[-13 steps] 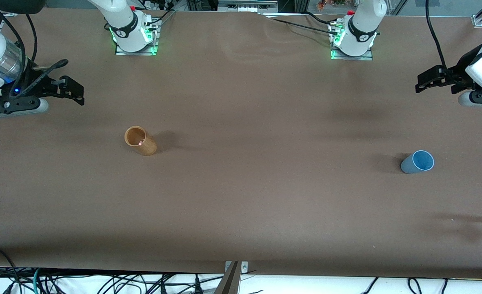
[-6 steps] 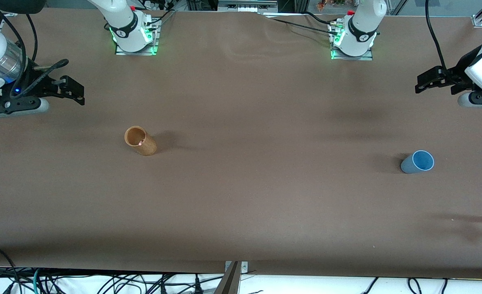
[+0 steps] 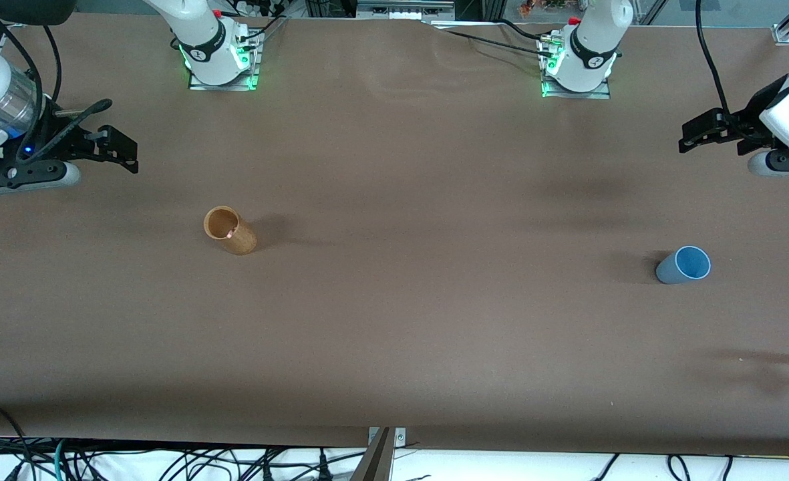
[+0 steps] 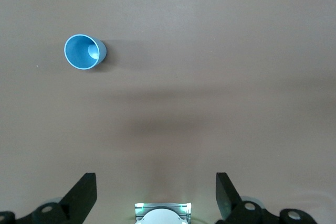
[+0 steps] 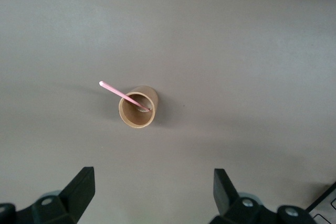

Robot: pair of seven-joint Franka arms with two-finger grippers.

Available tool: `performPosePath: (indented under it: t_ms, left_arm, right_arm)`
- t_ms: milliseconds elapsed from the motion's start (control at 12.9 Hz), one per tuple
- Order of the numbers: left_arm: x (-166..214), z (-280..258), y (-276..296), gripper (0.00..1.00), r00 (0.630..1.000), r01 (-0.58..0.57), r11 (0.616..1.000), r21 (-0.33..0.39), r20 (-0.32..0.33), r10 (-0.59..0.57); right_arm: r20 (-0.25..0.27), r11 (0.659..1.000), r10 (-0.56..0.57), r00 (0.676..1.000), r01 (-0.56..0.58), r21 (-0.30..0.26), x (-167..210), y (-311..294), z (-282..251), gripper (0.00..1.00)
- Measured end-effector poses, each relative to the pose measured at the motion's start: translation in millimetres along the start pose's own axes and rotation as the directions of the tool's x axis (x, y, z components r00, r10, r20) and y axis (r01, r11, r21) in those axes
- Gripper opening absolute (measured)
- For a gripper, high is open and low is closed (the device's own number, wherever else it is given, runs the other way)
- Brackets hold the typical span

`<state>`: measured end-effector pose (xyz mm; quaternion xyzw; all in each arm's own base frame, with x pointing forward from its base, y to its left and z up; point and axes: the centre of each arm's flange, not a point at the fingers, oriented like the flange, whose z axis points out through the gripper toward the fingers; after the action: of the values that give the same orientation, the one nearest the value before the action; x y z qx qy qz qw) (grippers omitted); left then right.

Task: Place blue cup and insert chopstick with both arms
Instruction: 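Reach the left gripper down toward the light blue cup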

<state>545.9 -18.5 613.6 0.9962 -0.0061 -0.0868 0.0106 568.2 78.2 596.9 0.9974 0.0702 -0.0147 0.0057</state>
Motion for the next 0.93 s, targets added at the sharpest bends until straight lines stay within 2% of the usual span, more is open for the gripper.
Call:
performPosePath:
  t_ms: [387, 928]
  left_arm:
    - [12, 16, 4, 1.00, 0.999, -0.013, 1.000, -0.002, 0.032, 0.013]
    - [58, 87, -16, 1.00, 0.989, 0.017, 1.000, -0.018, 0.148, -0.014]
  right_arm:
    - [-0.008, 1.000, -0.012, 1.000, 0.012, 0.000, 1, -7, -1, 1.00]
    - [-0.011, 1.000, -0.012, 1.000, 0.012, 0.010, 1, -8, -2, 1.00]
